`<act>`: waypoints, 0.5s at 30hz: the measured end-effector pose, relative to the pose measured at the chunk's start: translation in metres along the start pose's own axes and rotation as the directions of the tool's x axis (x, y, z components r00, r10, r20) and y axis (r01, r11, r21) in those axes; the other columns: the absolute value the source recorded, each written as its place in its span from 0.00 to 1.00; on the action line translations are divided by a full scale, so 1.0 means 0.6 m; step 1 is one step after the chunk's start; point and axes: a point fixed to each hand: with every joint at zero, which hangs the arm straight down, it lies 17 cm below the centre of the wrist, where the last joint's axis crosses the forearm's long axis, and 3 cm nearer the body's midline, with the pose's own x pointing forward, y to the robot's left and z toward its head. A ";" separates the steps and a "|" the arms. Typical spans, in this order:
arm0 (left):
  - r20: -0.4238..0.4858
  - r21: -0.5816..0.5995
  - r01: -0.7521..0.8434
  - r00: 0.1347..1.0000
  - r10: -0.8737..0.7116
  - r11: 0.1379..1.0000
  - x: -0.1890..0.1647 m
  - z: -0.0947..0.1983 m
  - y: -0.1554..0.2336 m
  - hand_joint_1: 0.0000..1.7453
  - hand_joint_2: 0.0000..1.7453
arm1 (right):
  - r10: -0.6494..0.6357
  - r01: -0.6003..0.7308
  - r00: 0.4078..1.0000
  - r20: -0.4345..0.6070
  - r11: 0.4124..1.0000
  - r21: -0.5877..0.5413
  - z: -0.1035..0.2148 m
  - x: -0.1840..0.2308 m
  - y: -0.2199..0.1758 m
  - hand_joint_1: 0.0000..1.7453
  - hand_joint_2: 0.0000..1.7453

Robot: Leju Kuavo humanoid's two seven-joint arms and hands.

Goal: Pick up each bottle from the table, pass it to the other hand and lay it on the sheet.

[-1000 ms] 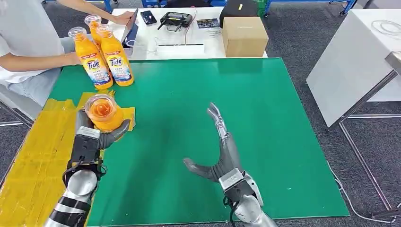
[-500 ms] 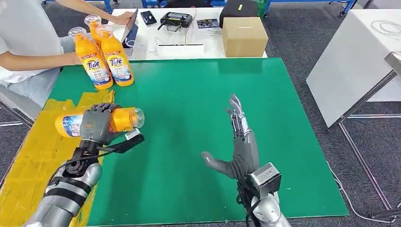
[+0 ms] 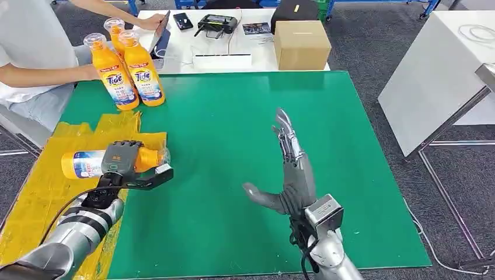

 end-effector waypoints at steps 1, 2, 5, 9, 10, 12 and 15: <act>-0.004 -0.007 0.006 1.000 -0.006 1.000 -0.003 0.001 -0.004 1.00 1.00 | 0.000 0.000 1.000 0.000 1.000 0.001 0.000 0.000 0.000 0.00 1.00; -0.011 -0.015 0.010 1.000 -0.011 1.000 -0.006 0.002 -0.008 1.00 1.00 | -0.001 0.001 1.000 -0.001 1.000 0.002 0.000 -0.001 0.001 0.00 1.00; -0.037 -0.037 0.025 0.999 -0.026 0.999 -0.017 0.004 -0.018 0.52 1.00 | -0.003 0.003 1.000 -0.003 1.000 0.009 0.001 -0.002 0.006 0.00 1.00; -0.093 -0.065 -0.050 0.995 0.043 0.997 -0.038 0.008 -0.031 0.52 1.00 | -0.004 0.005 1.000 -0.004 1.000 0.016 0.001 -0.004 0.011 0.00 1.00; -0.103 -0.067 -0.059 0.993 0.052 0.996 -0.042 0.008 -0.032 0.13 1.00 | -0.004 0.005 1.000 -0.005 1.000 0.017 0.001 -0.004 0.011 0.00 1.00; -0.116 -0.071 -0.071 0.991 0.062 0.995 -0.048 0.010 -0.035 0.00 1.00 | -0.004 0.004 1.000 -0.005 1.000 0.018 0.001 -0.004 0.012 0.00 1.00; -0.136 -0.071 -0.085 0.988 0.075 0.994 -0.057 0.011 -0.037 0.00 1.00 | -0.005 0.005 1.000 -0.008 1.000 0.022 0.002 -0.005 0.015 0.00 1.00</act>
